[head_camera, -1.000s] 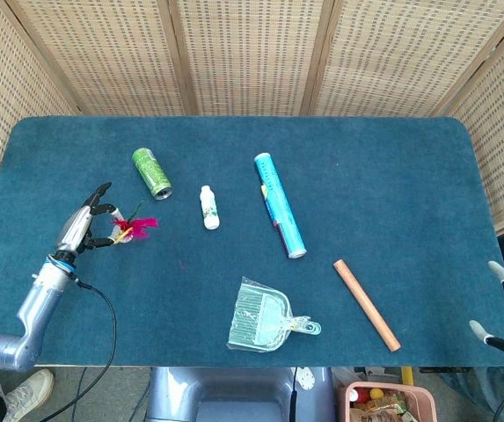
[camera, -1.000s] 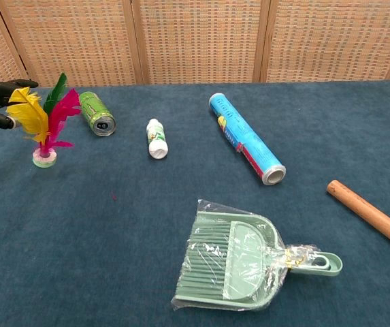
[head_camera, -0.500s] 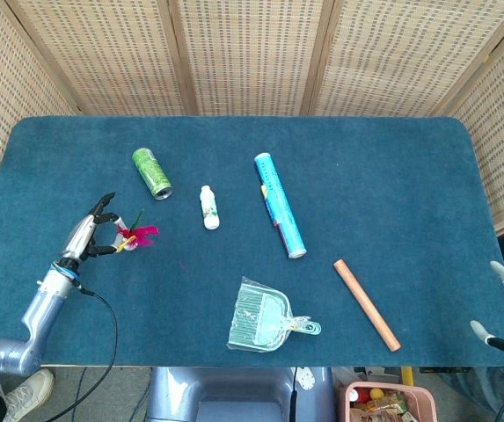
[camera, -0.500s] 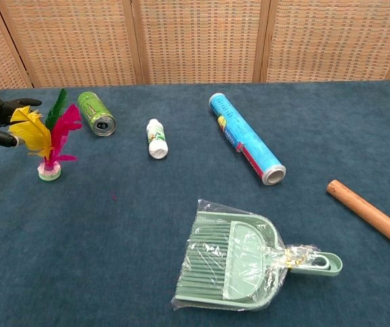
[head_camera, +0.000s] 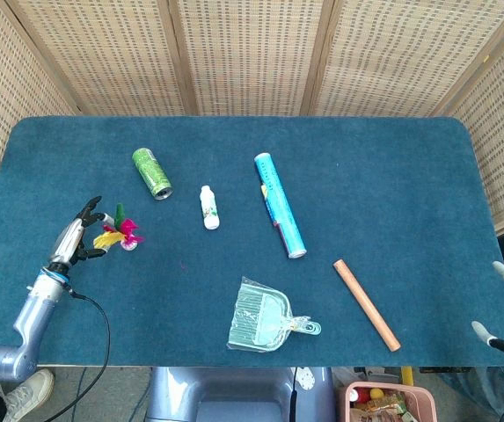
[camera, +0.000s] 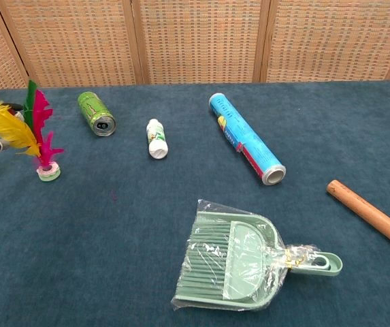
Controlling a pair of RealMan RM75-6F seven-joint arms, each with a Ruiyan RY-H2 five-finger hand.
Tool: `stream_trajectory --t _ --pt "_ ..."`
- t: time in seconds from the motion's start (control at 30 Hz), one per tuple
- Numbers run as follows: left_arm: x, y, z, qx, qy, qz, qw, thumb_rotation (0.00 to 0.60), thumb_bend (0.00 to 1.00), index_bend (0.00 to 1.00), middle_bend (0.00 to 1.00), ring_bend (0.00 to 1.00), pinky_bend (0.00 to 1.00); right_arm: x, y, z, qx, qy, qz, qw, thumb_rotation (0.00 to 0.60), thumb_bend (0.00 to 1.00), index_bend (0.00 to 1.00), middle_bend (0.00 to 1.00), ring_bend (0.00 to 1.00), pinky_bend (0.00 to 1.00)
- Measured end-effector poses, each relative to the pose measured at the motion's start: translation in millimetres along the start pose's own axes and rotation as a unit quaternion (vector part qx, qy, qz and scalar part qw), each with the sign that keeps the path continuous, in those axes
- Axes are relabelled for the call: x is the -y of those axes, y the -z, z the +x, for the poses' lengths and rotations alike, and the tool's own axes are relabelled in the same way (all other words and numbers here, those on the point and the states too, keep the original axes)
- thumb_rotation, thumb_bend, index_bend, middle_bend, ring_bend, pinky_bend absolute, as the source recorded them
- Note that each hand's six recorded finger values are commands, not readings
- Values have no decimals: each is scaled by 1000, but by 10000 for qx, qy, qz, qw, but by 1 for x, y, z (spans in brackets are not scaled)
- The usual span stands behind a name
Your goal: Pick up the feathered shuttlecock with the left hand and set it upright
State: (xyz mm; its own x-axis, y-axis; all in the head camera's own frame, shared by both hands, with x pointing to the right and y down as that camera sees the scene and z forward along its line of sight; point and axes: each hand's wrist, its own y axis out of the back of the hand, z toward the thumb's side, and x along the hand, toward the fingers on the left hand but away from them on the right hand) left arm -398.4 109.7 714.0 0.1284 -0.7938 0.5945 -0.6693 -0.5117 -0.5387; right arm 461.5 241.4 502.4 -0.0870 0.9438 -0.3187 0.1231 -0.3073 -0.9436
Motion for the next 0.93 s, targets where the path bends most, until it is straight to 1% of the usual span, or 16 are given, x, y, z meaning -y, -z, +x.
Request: stream_trajectory --t 0.17,0.23,0.27,0.37,0.4,0.5,0.57,0.7,0.8,0.9,0.93 --pt "-3 -1 -3 26 40 -102 9999 600 257 0 0 0 0 -1 -1 1 -6 7 -41 10000 600 0 0 0 0 0" --pt "-6 -3 -6 106 56 -113 9999 600 218 0 0 0 0 -1 -1 1 -9 4 -60 10000 600 0 0 0 0 0" --pt "-8 -4 -7 146 48 -114 9998 600 183 0 0 0 0 -2 -1 1 -10 6 -56 10000 600 0 0 0 0 0" --pt "-18 -9 -12 311 -73 -56 9995 600 30 0 0 0 0 -2 -2 2 -19 10 -61 10000 600 0 0 0 0 0" --pt "-22 -11 -15 380 -123 -18 9992 600 5 0 0 0 0 -2 -2 2 -23 9 -62 10000 600 0 0 0 0 0" --pt "-37 -20 -28 628 -292 221 9974 600 0 0 0 0 0 -2 -2 3 -33 -2 -89 10000 600 0 0 0 0 0" --pt "-46 -26 -41 736 -376 465 9955 600 0 0 0 0 0 -3 -2 3 -35 -9 -128 9999 600 0 0 0 0 0" --pt "-59 -30 -64 740 -526 1087 9899 600 0 0 0 0 0 -5 -1 4 -36 24 -168 9998 600 0 0 0 0 0" --pt "-67 -33 -83 668 -697 1674 9812 600 0 0 0 0 0 -7 -1 5 -40 53 -167 9998 600 0 0 0 0 0" --pt "-73 -35 -102 537 -907 2286 9678 600 0 0 0 0 0 -7 -1 5 -30 74 -151 9999 600 0 0 0 0 0" --pt "-75 -36 -109 469 -1004 2526 9612 600 0 0 0 0 0 -8 0 5 -21 80 -141 9999 600 0 0 0 0 0"
